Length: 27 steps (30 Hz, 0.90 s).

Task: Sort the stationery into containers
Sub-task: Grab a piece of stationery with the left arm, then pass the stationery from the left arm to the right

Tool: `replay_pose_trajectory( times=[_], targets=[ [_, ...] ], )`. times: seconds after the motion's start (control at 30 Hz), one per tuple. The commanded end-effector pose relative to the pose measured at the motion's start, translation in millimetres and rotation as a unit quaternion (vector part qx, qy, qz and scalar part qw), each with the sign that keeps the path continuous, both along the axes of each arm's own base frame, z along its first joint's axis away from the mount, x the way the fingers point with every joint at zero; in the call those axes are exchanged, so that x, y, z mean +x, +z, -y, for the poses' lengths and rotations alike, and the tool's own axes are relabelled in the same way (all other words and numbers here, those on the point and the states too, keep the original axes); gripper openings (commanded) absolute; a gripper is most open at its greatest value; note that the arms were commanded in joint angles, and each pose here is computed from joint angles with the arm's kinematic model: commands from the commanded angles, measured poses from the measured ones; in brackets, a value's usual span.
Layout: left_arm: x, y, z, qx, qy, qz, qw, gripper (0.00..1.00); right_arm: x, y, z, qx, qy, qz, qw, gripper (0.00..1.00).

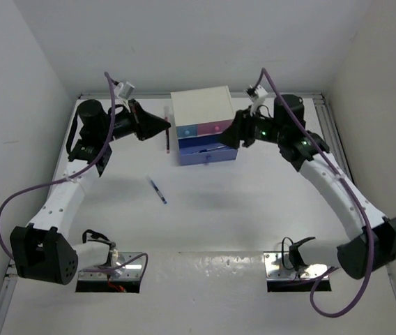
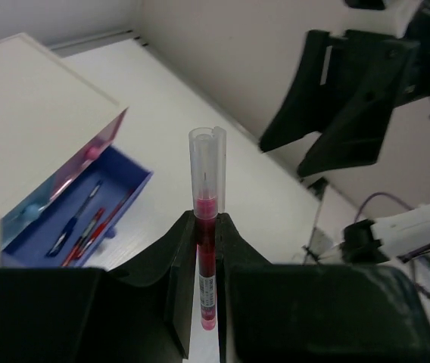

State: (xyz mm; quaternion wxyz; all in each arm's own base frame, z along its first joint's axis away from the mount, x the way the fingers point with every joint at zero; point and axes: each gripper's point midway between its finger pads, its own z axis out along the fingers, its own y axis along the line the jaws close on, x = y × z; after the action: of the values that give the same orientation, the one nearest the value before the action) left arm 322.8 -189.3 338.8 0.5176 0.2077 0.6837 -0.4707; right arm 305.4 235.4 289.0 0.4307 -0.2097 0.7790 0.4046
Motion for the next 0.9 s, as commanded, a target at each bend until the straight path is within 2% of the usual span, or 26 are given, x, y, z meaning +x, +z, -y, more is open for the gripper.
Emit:
replay_pose_trajectory(
  times=[0.0, 0.03, 0.2, 0.47, 0.67, 0.7, 0.77, 0.83, 0.87],
  targets=[
    [-17, 64, 21, -0.122, -0.042, -0.006, 0.992, 0.0, 9, 71, -48, 0.088, 0.036, 0.042, 0.995, 0.53],
    [-20, 69, 23, -0.142, -0.047, -0.03, 0.988, 0.0, 1, 86, -64, 0.091, 0.055, 0.052, 0.993, 0.53],
    [-34, 87, 29, -0.163, -0.06, -0.024, 0.984, 0.0, -18, 91, -111, 0.076, 0.11, 0.061, 0.989, 0.53],
    [-44, 96, 34, -0.164, -0.063, -0.014, 0.984, 0.0, -24, 89, -129, 0.077, 0.13, 0.058, 0.987, 0.52],
    [-50, 102, 42, -0.165, -0.074, -0.014, 0.983, 0.0, -15, 81, -132, 0.062, 0.117, 0.061, 0.989, 0.38],
    [-51, 101, 42, -0.164, -0.074, -0.013, 0.984, 0.0, -13, 83, -131, 0.061, 0.115, 0.066, 0.989, 0.29],
    [-52, 98, 43, -0.161, -0.076, -0.015, 0.984, 0.0, -11, 82, -131, 0.053, 0.117, 0.079, 0.989, 0.19],
    [-47, 92, 39, -0.147, -0.063, -0.02, 0.987, 0.24, -8, 84, -128, 0.035, 0.118, 0.104, 0.987, 0.08],
    [-43, 88, 37, -0.139, -0.055, -0.026, 0.988, 0.43, -8, 81, -123, 0.024, 0.116, 0.105, 0.987, 0.05]
  ],
)
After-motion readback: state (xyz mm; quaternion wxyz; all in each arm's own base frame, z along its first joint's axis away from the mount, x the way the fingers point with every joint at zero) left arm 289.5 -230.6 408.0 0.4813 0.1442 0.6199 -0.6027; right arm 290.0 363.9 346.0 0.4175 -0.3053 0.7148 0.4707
